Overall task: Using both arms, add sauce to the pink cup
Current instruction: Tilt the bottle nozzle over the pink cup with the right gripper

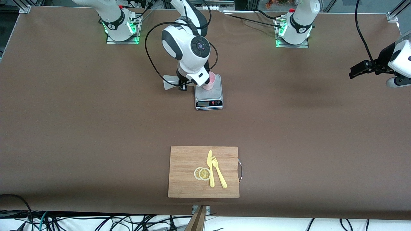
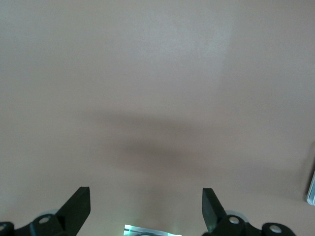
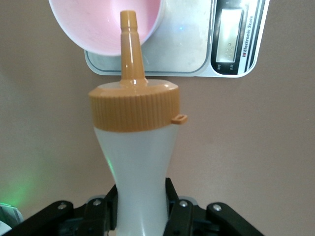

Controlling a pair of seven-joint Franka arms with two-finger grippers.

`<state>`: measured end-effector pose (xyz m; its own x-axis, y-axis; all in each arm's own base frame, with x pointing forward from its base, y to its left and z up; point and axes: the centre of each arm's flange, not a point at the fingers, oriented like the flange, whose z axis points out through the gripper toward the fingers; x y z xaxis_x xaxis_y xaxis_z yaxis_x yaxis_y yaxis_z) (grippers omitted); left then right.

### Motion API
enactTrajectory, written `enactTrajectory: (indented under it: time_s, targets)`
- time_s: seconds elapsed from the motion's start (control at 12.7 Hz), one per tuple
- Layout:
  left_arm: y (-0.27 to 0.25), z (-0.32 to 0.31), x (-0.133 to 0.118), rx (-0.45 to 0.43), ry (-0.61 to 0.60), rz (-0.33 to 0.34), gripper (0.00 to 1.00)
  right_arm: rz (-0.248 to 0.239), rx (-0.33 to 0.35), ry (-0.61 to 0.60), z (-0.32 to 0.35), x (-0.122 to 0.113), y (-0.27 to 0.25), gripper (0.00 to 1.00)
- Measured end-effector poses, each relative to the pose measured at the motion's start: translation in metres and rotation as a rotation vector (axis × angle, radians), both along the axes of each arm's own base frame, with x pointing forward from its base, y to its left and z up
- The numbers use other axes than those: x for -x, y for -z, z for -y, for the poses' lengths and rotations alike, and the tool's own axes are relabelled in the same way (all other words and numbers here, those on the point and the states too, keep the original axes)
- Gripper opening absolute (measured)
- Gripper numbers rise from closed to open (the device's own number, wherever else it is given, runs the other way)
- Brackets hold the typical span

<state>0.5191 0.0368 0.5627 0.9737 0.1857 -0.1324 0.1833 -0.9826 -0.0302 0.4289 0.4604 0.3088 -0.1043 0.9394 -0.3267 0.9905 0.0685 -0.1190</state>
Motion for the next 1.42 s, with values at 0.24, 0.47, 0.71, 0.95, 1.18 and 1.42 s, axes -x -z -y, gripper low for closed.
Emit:
enactTrajectory:
  time_s: [0.24, 0.47, 0.71, 0.95, 1.18, 1.42]
  targets:
    - [0.000, 0.000, 0.000, 0.000, 0.000, 0.000, 1.00, 0.014, 0.027, 0.013, -0.002, 0.005, 0.000, 0.35]
    - [0.000, 0.000, 0.000, 0.000, 0.000, -0.001, 1.00, 0.076, 0.078, 0.048, -0.016, 0.024, 0.000, 0.35]
    - [0.000, 0.000, 0.000, 0.000, 0.000, -0.001, 1.00, 0.176, 0.171, 0.080, -0.037, 0.059, -0.002, 0.35]
    - [0.000, 0.000, 0.000, 0.000, -0.001, -0.001, 1.00, 0.232, 0.213, 0.092, -0.045, 0.073, -0.005, 0.35]
    - [0.000, 0.000, 0.000, 0.000, -0.001, -0.001, 1.00, 0.242, 0.229, 0.099, -0.045, 0.071, -0.015, 0.35]
    - [0.000, 0.000, 0.000, 0.000, -0.001, -0.001, 1.00, 0.250, 0.237, 0.092, -0.046, 0.072, -0.017, 0.35]
